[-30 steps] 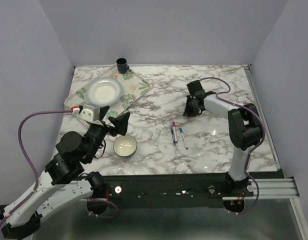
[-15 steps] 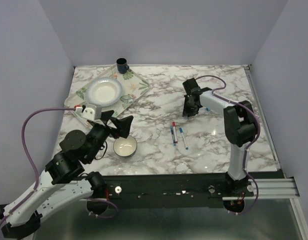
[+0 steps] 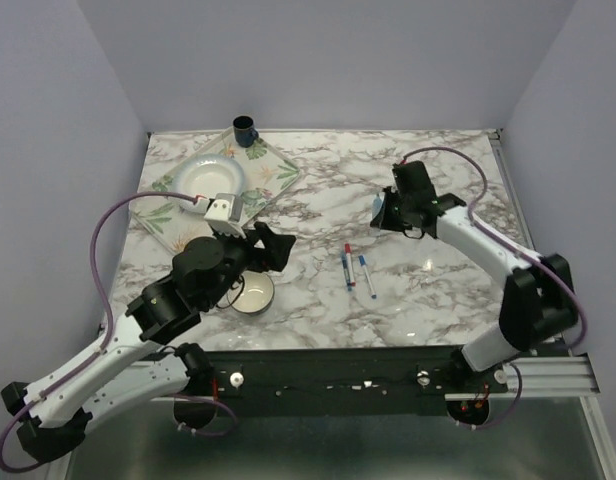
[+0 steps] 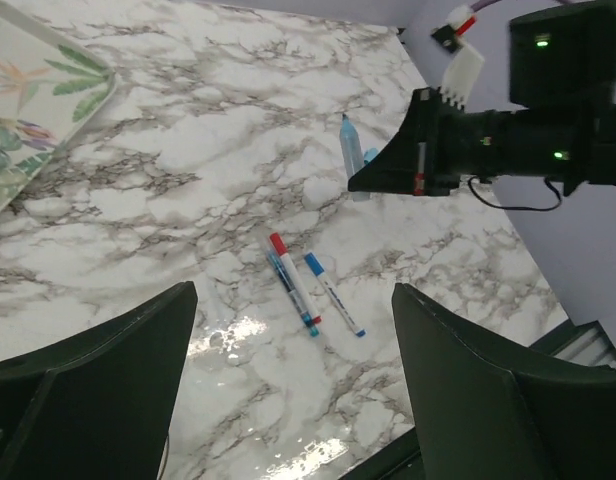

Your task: Insert the pens into the pen caps

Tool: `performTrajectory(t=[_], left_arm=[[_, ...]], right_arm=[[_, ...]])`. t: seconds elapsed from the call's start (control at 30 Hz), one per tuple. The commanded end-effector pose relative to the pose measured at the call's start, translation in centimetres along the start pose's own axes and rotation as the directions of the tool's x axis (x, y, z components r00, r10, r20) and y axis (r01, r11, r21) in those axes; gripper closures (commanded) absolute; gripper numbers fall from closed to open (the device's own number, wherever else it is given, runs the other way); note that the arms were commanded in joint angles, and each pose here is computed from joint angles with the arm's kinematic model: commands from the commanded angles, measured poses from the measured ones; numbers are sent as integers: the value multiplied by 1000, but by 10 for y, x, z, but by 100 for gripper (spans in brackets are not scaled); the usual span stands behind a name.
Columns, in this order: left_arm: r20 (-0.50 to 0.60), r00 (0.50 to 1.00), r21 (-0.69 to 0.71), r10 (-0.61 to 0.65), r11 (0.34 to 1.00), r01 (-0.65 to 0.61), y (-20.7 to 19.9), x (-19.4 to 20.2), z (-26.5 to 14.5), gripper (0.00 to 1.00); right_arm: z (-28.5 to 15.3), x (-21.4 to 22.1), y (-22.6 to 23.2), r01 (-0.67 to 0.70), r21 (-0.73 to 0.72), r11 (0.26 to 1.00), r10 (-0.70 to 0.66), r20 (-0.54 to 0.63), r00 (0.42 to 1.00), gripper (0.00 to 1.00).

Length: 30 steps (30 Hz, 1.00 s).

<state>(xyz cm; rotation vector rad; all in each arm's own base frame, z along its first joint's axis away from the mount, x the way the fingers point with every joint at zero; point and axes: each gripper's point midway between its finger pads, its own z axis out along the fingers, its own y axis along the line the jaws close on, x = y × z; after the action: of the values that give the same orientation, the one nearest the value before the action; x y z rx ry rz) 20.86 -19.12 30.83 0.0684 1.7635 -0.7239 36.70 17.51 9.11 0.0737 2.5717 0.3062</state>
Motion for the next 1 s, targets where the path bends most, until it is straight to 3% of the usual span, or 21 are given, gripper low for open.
performTrajectory(t=[0.0,0.23,0.37,0.97], left_arm=[[-4,989,89,-145,985,144,-29,-7,14,15],[-102,988,202,-118,970,137,-65,5,51,22],[-113,990,286,-84,951,114,-87,2,64,25],[-143,987,337,-77,934,121,-102,15,96,43]], right_arm=[[-74,-5,57,75,-333,940,4,231,973,99],[-154,5,102,186,-514,837,51,413,909,99],[-179,7,116,206,-574,792,83,436,896,99],[-216,19,141,263,-629,732,80,463,883,99]])
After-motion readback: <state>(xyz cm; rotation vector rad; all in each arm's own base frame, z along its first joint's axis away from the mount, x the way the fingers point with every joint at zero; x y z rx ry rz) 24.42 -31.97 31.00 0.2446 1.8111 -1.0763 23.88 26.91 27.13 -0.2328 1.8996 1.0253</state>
